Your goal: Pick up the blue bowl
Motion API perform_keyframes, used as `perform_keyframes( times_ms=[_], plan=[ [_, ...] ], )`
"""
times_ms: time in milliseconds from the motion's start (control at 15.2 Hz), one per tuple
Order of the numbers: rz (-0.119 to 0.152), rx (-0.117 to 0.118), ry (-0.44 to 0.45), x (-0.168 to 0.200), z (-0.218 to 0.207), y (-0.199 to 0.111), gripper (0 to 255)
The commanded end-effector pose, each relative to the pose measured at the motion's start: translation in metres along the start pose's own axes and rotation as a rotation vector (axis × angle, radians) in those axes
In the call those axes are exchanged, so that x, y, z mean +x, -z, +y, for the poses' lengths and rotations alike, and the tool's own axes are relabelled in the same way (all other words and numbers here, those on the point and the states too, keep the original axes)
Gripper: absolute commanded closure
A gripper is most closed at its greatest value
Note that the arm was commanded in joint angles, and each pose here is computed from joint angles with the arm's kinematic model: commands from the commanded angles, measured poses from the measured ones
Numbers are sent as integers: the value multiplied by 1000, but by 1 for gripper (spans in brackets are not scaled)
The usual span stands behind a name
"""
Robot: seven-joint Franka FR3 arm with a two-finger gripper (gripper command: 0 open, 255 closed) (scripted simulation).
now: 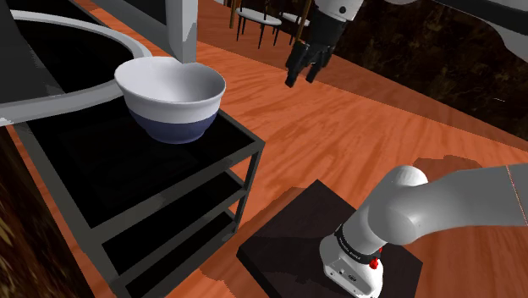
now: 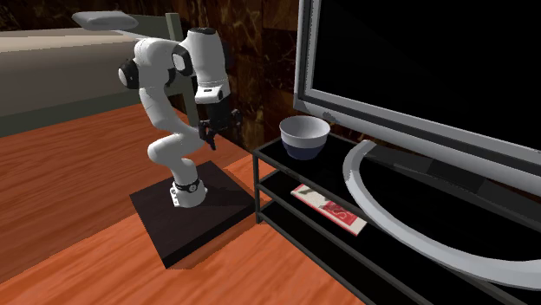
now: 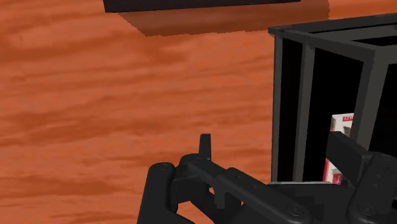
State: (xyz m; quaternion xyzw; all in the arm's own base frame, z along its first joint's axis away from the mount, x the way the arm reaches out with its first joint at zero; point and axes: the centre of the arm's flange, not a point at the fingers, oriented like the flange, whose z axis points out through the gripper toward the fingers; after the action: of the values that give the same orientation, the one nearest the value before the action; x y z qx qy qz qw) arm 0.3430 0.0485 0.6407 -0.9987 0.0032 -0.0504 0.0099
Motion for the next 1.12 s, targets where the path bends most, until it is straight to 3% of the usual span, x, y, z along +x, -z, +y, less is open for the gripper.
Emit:
perform_keyframes(
  times_ms=[0, 924, 1056],
  plan=[
    [-2, 22, 8, 13, -20, -3, 0],
    [-18, 168, 67, 91, -167, -2, 0],
    [-19, 178, 71, 95, -176, -6, 0]
  ],
)
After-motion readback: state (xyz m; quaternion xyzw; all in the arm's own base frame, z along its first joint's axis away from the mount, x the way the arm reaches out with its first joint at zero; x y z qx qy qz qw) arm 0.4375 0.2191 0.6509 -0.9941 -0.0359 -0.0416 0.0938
